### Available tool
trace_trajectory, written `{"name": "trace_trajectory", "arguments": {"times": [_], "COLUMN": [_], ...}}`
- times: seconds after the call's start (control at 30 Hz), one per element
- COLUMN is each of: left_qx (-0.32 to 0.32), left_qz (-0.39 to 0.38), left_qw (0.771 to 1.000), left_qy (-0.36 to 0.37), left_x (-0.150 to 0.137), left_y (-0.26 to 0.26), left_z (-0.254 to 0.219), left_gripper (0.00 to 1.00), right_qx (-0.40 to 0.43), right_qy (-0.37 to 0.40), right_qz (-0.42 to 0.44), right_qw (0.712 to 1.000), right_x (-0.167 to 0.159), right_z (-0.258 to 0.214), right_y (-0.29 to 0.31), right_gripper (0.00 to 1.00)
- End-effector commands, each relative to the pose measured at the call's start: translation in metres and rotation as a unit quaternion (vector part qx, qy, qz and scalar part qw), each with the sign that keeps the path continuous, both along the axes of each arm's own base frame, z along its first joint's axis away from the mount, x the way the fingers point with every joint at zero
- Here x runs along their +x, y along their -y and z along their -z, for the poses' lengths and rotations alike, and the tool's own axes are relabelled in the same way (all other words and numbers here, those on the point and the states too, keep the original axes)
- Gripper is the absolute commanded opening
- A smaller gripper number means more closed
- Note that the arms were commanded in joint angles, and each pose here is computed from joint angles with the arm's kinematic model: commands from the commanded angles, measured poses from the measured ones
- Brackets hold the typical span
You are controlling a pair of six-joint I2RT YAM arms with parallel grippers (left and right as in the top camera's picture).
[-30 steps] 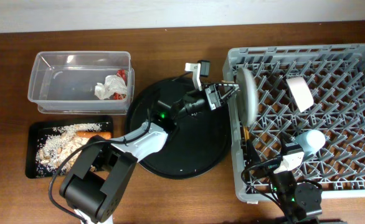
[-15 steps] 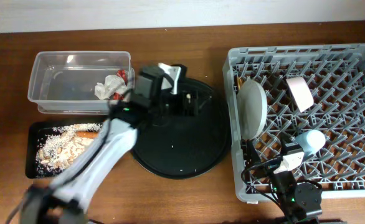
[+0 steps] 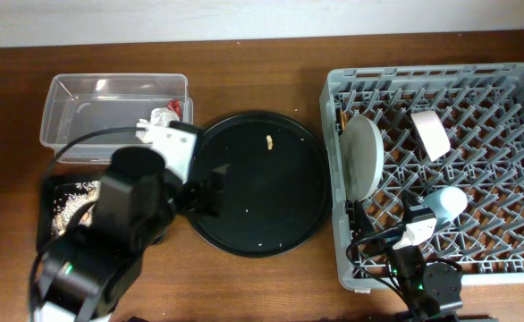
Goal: Sort waste into correct bins and load items into the dishwasher rack
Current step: 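Release the plate and pull the left arm back toward the left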
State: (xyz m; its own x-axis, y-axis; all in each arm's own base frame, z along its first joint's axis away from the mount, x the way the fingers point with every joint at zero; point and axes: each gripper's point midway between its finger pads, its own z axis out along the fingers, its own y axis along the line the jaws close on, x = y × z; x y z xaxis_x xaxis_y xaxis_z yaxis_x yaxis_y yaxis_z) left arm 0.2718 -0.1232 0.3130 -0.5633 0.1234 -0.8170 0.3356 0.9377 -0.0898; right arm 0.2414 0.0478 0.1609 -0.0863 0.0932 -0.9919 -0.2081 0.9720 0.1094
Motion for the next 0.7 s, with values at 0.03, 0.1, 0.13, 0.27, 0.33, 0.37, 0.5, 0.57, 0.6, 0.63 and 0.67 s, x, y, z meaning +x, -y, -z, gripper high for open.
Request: {"name": "trace_trajectory", "arguments": {"times": [0.03, 0.1, 0.13, 0.27, 0.33, 0.37, 0.5, 0.57, 0.6, 0.63, 0.67], "left_qx": [0.126, 0.170, 0.199, 0.232, 0.230, 0.225, 0.190, 0.170, 0.162, 0.154, 0.146], "left_qz": [-0.001, 0.030, 0.050, 0.072, 0.067, 0.065, 0.062, 0.061, 0.061, 0.060, 0.059], "left_qw": [0.989, 0.982, 0.975, 0.967, 0.968, 0.970, 0.974, 0.975, 0.975, 0.975, 0.974], "left_qy": [0.071, 0.081, 0.085, 0.070, 0.068, 0.071, 0.112, 0.132, 0.142, 0.151, 0.163], "left_x": [0.001, 0.003, 0.007, 0.024, 0.033, 0.036, 0.038, 0.034, 0.031, 0.026, 0.020], "left_y": [-0.030, -0.030, -0.028, -0.021, -0.020, -0.021, -0.023, -0.028, -0.030, -0.033, -0.037], "left_z": [-0.016, -0.014, -0.011, 0.005, 0.009, 0.008, -0.002, -0.004, -0.004, -0.003, -0.001], "left_gripper": [0.99, 0.99, 0.99, 0.99, 0.99, 0.99, 0.99, 0.99, 0.99, 0.99, 0.99], "right_qx": [0.004, 0.004, 0.004, 0.004, 0.004, 0.004, 0.004, 0.004, 0.004, 0.004, 0.004], "right_qy": [-0.001, -0.001, -0.001, -0.001, -0.001, -0.001, -0.001, -0.001, -0.001, -0.001, -0.001], "right_qz": [-0.003, -0.003, -0.003, -0.003, -0.003, -0.003, -0.003, -0.003, -0.003, -0.003, -0.003], "right_qw": [1.000, 1.000, 1.000, 1.000, 1.000, 1.000, 1.000, 1.000, 1.000, 1.000, 1.000], "right_x": [0.000, 0.000, 0.000, 0.000, 0.000, 0.000, 0.000, 0.000, 0.000, 0.000, 0.000], "right_z": [0.002, 0.002, 0.002, 0.002, 0.002, 0.002, 0.002, 0.002, 0.002, 0.002, 0.002], "right_y": [0.000, 0.000, 0.000, 0.000, 0.000, 0.000, 0.000, 0.000, 0.000, 0.000, 0.000], "right_gripper": [0.98, 0.98, 0.98, 0.98, 0.98, 0.98, 0.98, 0.98, 0.98, 0.98, 0.98]}}
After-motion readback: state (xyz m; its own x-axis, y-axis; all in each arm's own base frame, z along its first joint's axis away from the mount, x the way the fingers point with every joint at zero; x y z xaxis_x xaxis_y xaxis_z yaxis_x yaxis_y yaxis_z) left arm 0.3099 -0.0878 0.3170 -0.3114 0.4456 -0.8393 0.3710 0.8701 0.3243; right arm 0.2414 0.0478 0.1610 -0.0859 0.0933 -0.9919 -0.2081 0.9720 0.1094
